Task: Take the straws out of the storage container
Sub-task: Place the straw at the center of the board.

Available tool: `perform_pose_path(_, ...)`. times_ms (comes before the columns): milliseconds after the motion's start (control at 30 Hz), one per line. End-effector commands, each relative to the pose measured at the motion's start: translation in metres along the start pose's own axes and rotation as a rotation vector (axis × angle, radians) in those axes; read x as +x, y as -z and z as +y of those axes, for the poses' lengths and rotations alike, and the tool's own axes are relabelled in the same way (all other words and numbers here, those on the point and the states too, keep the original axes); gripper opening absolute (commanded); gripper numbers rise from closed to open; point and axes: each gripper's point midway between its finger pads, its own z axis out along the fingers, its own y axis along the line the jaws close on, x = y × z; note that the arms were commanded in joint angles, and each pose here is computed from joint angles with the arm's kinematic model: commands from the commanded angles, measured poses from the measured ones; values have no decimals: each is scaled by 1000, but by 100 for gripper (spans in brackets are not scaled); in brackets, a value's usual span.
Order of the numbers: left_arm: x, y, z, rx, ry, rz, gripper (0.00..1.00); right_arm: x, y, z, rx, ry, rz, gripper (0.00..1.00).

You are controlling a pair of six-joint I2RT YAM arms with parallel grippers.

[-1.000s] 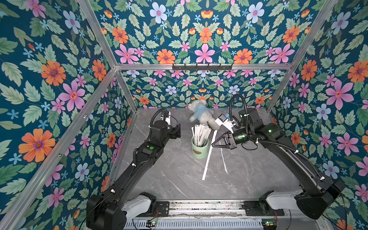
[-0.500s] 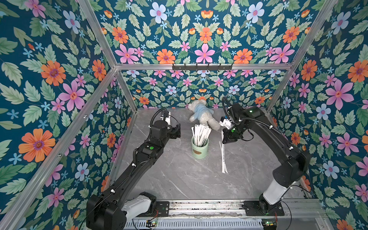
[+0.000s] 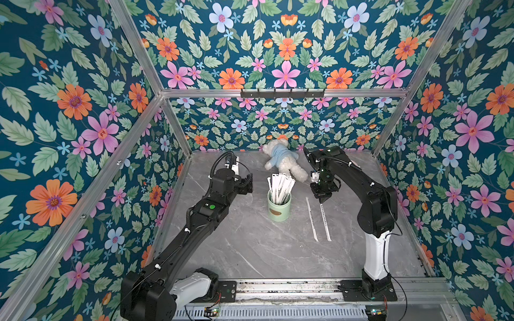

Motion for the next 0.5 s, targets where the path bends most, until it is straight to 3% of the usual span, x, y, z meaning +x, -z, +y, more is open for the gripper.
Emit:
perform_pose_path(0, -5, -1, 1, -8, -14, -21, 93, -1, -9, -7, -3, -28, 45, 2)
perform_pose_path(467, 1, -6, 2, -22, -28, -4, 93, -29, -52, -6, -77, -58, 121, 5)
